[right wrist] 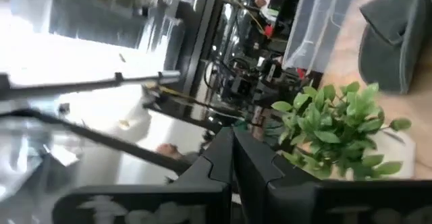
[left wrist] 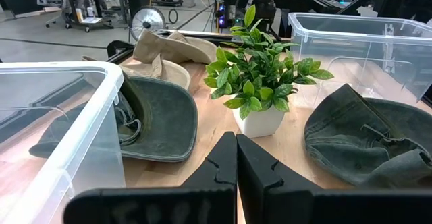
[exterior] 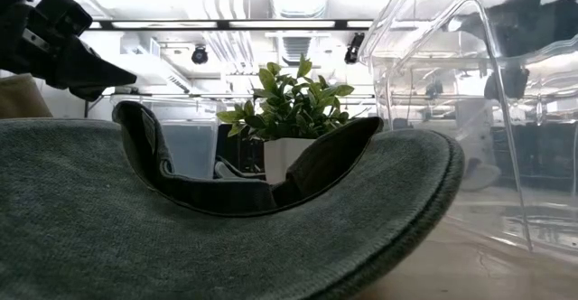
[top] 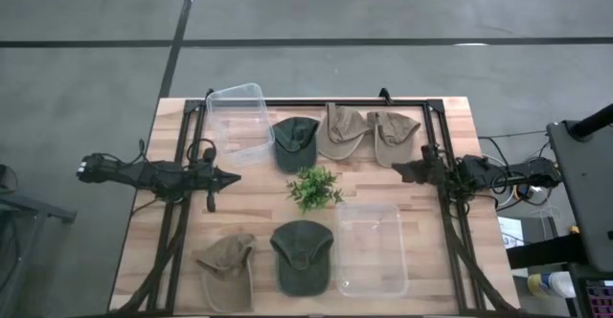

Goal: Pick & Place hat
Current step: Put the right brown cap into the top transparent bin

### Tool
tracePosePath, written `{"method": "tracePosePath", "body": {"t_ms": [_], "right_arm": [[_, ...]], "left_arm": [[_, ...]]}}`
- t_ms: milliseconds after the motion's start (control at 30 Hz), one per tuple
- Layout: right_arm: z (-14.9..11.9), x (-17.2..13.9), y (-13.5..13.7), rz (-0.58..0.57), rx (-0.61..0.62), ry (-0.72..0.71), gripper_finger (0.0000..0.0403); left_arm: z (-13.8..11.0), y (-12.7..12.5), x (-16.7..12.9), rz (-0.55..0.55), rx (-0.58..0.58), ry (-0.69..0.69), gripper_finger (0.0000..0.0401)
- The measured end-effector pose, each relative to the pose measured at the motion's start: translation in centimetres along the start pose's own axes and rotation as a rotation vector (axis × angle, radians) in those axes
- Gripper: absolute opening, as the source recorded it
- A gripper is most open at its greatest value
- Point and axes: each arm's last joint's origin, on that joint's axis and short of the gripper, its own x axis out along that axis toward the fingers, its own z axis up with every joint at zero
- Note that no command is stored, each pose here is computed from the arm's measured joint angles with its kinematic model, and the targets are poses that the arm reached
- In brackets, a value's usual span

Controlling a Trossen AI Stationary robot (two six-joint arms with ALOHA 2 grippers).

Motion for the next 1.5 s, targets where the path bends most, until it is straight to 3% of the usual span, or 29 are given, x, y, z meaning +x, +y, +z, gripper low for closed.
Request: {"method": "tracePosePath", "body": {"t_ms": [233,367,533,800,1000,1233,1500], "right_arm": [[-0.1,0.5,0.1,0.011,0.108,0.003,0.0025],[-0.1,1.0,0.8,0.081,0.068,-0.014,0.0060],[-0.4,1.8,0.8,0.041,0.038,0.014,0.0119],[-0.3,4.5,4.6,0.009,-0.088,0.067,0.0167],[0.4,7.1,8.5,-0.268,-0.141,0.121,0.0159],[1.8,8.9,12.3,-0.735,-0.263,0.121,0.0145],[2.8,10.0,13.5,-1.262,-0.361,0.145,0.0155]], "left_arm": [[0.0,0.0,0.0,0.000,0.000,0.000,0.0000],[0.0,0.0,0.0,0.000,0.000,0.000,0.0000],[0.0,0.0,0.0,0.000,0.000,0.000,0.0000],[0.0,0.0,0.0,0.000,0.000,0.000,0.0000],[0.0,0.0,0.0,0.000,0.000,0.000,0.0000],[0.0,0.0,0.0,0.000,0.000,0.000,0.0000],[0.0,0.0,0.0,0.000,0.000,0.000,0.0000]]}}
